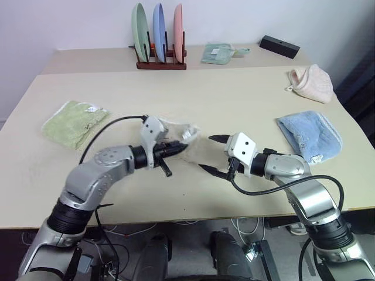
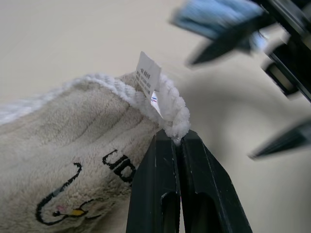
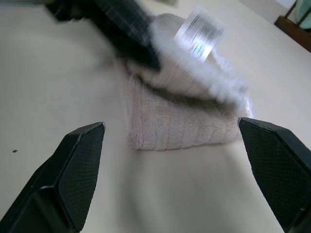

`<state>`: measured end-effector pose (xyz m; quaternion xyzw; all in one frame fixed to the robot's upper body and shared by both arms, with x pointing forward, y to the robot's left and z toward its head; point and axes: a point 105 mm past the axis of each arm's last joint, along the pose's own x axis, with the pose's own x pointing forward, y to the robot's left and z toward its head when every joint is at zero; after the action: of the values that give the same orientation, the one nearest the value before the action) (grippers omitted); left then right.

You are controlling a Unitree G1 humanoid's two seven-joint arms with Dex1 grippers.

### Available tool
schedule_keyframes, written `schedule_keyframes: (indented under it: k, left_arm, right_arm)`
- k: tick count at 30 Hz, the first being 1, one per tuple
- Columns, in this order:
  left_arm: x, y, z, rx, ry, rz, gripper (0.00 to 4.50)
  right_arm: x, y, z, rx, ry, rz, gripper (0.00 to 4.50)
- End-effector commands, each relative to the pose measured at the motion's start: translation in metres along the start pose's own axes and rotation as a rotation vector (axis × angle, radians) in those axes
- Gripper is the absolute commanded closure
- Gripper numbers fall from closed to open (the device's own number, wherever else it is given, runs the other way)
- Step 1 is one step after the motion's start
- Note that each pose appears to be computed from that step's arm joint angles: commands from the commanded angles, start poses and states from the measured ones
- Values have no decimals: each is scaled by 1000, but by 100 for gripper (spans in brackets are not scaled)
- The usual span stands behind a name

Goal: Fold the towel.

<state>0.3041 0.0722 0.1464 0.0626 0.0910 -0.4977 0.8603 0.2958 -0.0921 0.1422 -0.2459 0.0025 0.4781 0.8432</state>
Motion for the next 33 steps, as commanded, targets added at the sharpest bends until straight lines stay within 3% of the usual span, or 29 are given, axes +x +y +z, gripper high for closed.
schedule_keyframes:
  k: [1, 6, 7, 9, 13, 16, 19, 23, 24, 28, 33]
  left_arm:
    - [2, 3, 7, 67, -18, -1, 445]
    - [4, 1, 3, 58, -1, -39, 445]
    - [2, 0, 2, 50, 1, -47, 421]
    - [-4, 0, 3, 19, -16, -55, 357]
    - [-28, 13, 18, -58, -92, -9, 160]
    - [-54, 28, 38, -130, -189, 48, 4]
    - [-78, 65, 50, -157, -274, 246, 50]
    - [-75, 78, 43, -94, -210, 325, 258]
    - [-69, 78, 40, -91, -194, 322, 301]
    - [-40, 74, 27, -88, -164, 282, 301]
    - [-21, 85, -18, -65, -23, 336, 301]
  right_arm:
    - [-8, -6, 8, -35, -19, -38, 0]
    - [-8, -6, 5, -34, -9, -45, 0]
    - [-8, -7, 5, -35, -9, -47, 0]
    - [-8, -7, 6, -37, -10, -50, 0]
    - [-9, -10, 9, -41, -14, -57, 0]
    - [-9, -15, 15, -21, -30, -67, 90]
    - [-5, -22, 31, 28, -101, -86, 240]
    - [9, -35, 44, 91, -153, -138, 449]
    - [14, -37, 45, 108, -152, -149, 450]
    - [47, -36, 44, 176, -131, -136, 450]
    - [89, -21, 8, 300, -16, -113, 450]
